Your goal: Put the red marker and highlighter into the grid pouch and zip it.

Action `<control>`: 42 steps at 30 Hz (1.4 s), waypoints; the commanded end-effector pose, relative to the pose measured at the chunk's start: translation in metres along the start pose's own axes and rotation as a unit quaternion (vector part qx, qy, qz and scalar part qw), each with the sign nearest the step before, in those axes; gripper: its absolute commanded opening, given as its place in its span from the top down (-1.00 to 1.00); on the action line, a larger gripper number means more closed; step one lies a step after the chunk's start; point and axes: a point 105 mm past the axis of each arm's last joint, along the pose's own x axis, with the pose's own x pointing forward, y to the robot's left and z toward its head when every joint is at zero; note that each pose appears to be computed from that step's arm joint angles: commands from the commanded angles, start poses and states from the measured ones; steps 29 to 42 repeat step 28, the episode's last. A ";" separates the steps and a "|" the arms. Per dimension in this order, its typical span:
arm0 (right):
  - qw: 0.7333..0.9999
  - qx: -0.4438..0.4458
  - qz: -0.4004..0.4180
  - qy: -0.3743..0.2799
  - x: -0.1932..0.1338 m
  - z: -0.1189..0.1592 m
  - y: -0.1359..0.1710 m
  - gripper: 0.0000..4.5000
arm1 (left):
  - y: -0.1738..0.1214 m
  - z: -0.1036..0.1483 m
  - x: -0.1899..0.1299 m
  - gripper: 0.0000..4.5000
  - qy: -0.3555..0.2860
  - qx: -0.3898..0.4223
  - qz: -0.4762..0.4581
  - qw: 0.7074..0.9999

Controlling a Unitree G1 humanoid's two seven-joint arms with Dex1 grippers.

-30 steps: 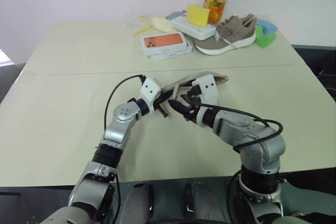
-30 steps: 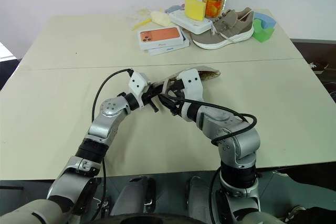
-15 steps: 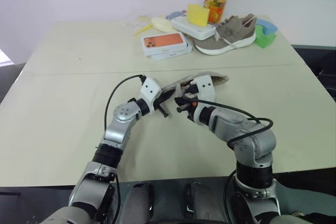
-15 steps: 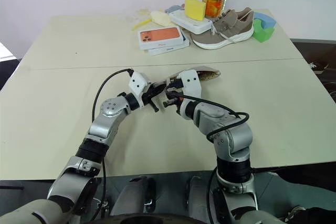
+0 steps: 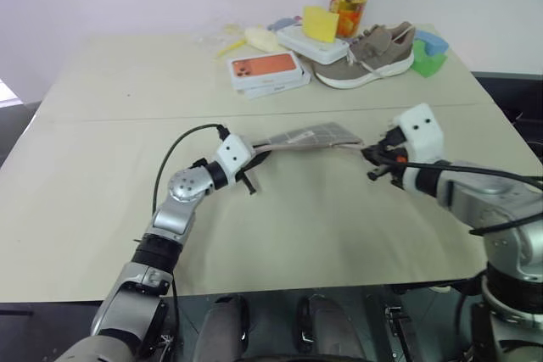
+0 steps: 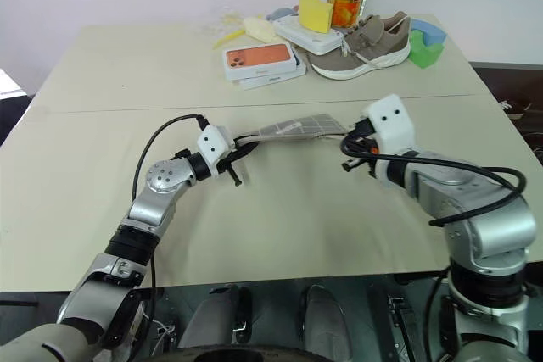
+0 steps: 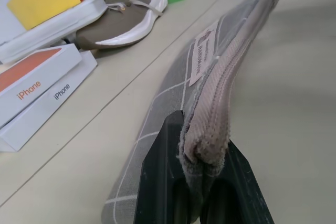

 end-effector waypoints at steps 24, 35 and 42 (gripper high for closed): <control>0.995 -0.015 0.046 -0.085 -0.053 -0.063 -0.016 -0.98 | 0.020 -0.074 -0.162 -0.88 0.144 -0.206 0.161 0.954; 0.994 -0.006 0.053 -0.093 -0.051 -0.065 -0.019 -0.98 | 0.020 -0.076 -0.181 -0.88 0.169 -0.206 0.185 0.946; 0.994 -0.006 0.053 -0.093 -0.051 -0.065 -0.019 -0.98 | 0.020 -0.076 -0.181 -0.88 0.169 -0.206 0.185 0.946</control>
